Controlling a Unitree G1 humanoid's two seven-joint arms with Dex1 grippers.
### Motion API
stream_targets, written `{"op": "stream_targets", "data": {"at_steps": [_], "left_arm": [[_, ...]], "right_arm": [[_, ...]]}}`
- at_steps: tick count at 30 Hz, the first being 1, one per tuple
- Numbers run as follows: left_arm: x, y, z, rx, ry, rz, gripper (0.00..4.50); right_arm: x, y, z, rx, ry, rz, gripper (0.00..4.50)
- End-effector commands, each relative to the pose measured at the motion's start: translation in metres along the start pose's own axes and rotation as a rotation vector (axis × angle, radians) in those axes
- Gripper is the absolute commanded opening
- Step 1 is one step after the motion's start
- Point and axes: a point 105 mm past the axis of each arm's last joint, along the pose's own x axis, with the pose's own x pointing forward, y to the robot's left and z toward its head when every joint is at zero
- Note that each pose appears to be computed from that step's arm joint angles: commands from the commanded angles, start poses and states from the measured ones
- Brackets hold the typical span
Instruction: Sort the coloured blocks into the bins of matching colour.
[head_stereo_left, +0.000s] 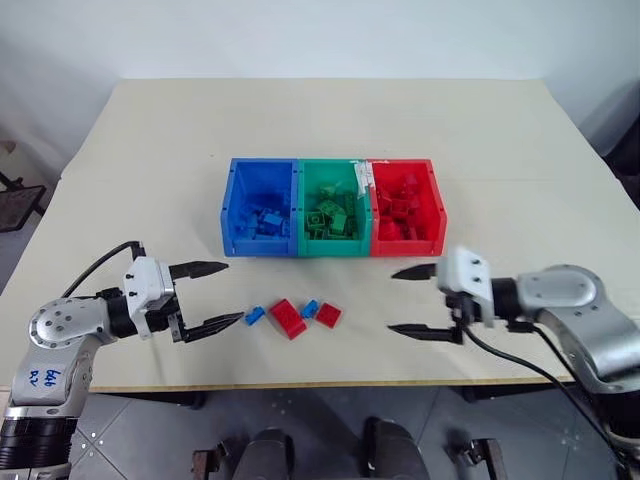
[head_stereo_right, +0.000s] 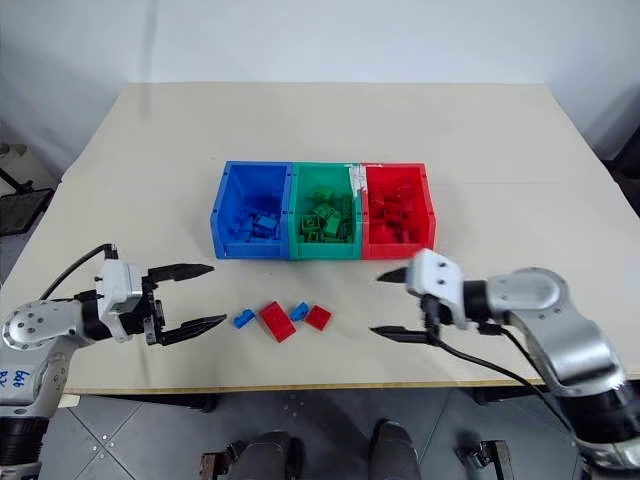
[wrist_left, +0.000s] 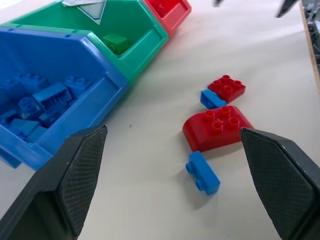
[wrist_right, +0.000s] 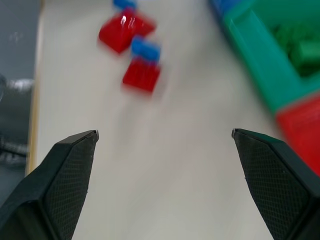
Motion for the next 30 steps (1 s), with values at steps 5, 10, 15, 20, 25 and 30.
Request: {"op": "stream_targets", "data": {"at_steps": [5,10,15,20,25,30], "left_arm": [[0.000,-0.009,0.005,0.016,-0.006,-0.017,4.50],[0.001,-0.018,0.007,0.017,-0.006,-0.064,4.50],[0.002,-0.025,0.009,0.018,-0.013,-0.097,4.50],[0.005,-0.028,0.008,-0.005,-0.030,-0.088,4.50],[0.016,-0.020,0.021,-0.021,-0.125,0.024,4.50],[0.035,-0.015,0.040,-0.049,-0.242,0.155,4.50]], "right_arm": [[0.060,0.009,-0.008,0.085,0.159,0.037,4.47],[0.075,0.011,-0.012,0.089,0.192,0.046,4.08],[0.073,0.011,-0.014,0.079,0.213,0.040,2.46],[0.061,0.009,-0.008,0.031,0.186,0.058,1.40],[0.026,-0.035,0.008,0.035,0.078,-0.100,1.40],[-0.030,-0.101,0.022,0.068,-0.037,-0.394,1.40]]}}
